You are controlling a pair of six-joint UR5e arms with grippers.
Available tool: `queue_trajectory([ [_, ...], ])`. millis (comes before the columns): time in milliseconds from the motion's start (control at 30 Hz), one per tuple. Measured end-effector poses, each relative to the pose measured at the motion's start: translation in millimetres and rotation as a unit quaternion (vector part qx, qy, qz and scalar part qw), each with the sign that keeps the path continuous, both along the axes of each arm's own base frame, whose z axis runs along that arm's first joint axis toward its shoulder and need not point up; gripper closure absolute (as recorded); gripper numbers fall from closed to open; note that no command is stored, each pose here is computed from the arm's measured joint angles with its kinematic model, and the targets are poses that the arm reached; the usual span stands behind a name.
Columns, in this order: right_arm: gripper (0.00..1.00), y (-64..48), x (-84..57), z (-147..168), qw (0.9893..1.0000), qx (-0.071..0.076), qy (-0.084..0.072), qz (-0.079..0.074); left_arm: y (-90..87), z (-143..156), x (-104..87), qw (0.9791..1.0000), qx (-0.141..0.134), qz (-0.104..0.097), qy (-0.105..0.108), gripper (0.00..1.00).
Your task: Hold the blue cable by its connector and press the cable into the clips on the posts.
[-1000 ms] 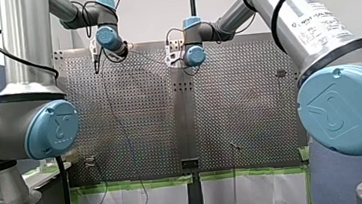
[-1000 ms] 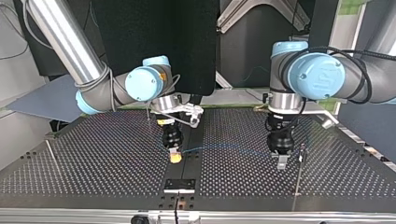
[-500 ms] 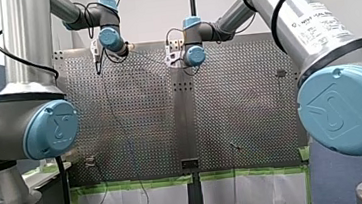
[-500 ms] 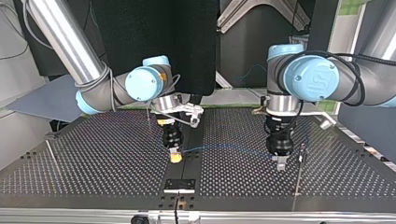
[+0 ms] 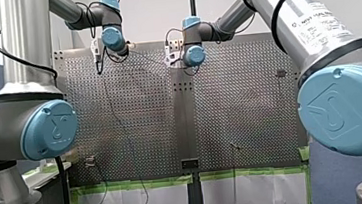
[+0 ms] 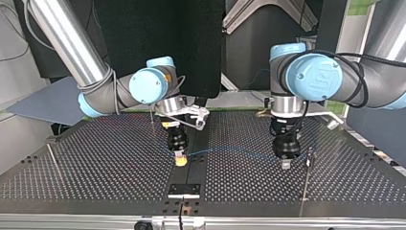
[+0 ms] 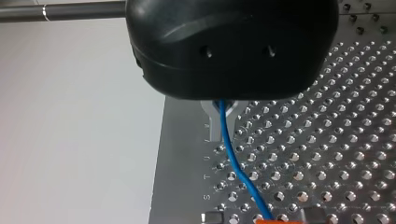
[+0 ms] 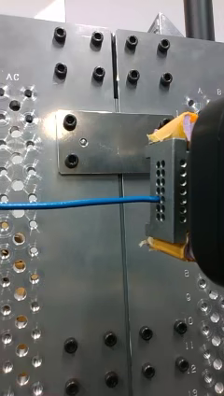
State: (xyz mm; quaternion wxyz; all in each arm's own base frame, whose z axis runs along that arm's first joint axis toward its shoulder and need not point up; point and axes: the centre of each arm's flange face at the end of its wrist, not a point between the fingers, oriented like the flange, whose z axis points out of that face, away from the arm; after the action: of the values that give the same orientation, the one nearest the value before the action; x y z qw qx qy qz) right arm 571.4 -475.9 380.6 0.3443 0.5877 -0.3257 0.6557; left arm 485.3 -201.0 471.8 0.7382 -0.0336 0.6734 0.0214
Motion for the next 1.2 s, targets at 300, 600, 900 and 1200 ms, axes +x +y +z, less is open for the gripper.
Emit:
queue_trajectory([
  [300, 1.0, 3.7, 0.2, -5.8, 1.0, 0.007, 0.006, 0.001, -12.8, -31.0, 7.1, 0.9994, 0.012, -0.004, 0.034, 1.0],
  [600, 1.0, 11.6, -6.7, -38.4, 0.9991, 0.037, 0.019, -0.002, -26.2, -66.4, 4.1, 0.9984, 0.017, -0.012, 0.052, 1.0],
  [900, 1.0, 22.0, -17.0, -75.2, 0.997, 0.066, 0.04, -0.007, -45.4, -116.9, -0.8, 0.9959, 0.025, -0.025, 0.083, 1.0],
  [1200, 1.0, 27.2, -26.8, -103.5, 0.996, 0.08, 0.037, -0.016, -58.1, -141.6, -14.7, 0.9958, 0.015, -0.03, 0.085, 1.0],
])
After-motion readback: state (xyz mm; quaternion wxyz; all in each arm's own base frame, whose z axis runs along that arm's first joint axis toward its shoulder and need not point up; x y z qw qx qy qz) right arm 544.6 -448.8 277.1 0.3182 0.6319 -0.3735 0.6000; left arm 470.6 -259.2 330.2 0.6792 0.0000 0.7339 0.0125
